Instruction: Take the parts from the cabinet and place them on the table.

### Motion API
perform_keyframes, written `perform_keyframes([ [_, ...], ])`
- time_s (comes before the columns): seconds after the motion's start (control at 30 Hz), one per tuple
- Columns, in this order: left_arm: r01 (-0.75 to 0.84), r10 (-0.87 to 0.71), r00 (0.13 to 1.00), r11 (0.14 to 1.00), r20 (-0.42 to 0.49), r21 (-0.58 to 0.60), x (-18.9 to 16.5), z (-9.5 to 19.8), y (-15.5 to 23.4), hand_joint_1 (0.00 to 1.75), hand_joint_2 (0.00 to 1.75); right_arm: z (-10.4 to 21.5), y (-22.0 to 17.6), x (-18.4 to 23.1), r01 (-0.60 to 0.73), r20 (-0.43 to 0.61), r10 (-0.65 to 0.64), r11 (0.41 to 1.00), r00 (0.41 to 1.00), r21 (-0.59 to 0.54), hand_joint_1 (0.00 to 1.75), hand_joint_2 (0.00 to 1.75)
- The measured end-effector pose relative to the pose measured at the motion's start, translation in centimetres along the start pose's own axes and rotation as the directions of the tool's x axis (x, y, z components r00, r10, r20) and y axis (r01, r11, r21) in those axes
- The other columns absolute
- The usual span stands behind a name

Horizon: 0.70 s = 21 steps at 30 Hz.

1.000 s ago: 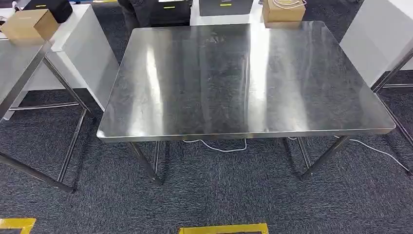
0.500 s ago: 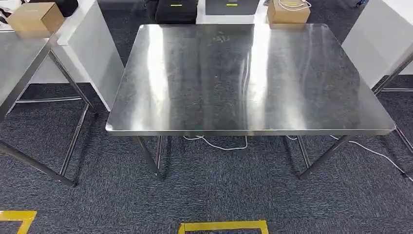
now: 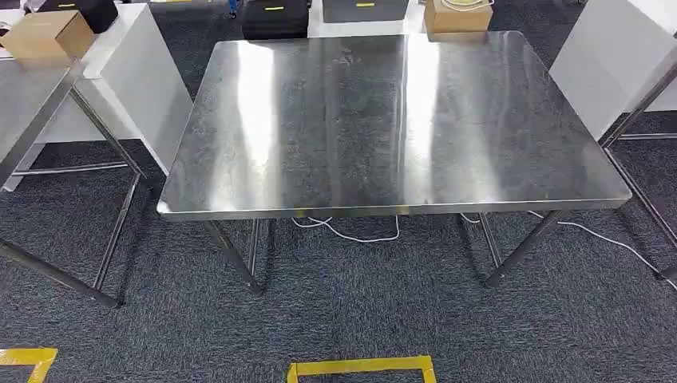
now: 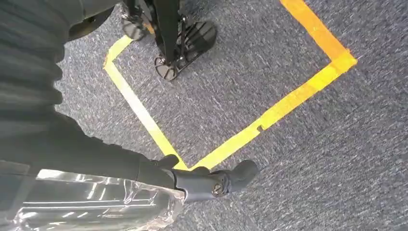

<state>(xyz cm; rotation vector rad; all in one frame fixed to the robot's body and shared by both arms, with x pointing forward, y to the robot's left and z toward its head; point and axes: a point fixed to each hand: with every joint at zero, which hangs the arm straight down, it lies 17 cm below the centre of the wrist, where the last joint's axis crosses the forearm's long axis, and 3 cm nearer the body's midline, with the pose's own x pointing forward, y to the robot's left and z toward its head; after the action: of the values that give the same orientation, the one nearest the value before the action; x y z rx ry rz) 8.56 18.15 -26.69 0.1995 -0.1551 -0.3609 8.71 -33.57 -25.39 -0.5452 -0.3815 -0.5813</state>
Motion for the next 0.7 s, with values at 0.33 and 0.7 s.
perform_keyframes([
  [0.33, -0.014, 0.015, 1.000, 1.000, -0.028, 0.005, -0.4, 0.1, -0.1, 0.00, 0.00, 0.2, 0.3, -0.3, 0.004, -0.010, -0.004, 1.000, 1.000, 0.002, 0.00, 1.75],
  [0.7, -0.017, 0.018, 0.993, 1.000, -0.115, 0.014, -1.9, 0.0, 0.3, 0.00, 0.00, 0.3, 1.7, 0.2, -0.001, 0.000, 0.001, 0.996, 1.000, 0.085, 0.00, 1.75],
])
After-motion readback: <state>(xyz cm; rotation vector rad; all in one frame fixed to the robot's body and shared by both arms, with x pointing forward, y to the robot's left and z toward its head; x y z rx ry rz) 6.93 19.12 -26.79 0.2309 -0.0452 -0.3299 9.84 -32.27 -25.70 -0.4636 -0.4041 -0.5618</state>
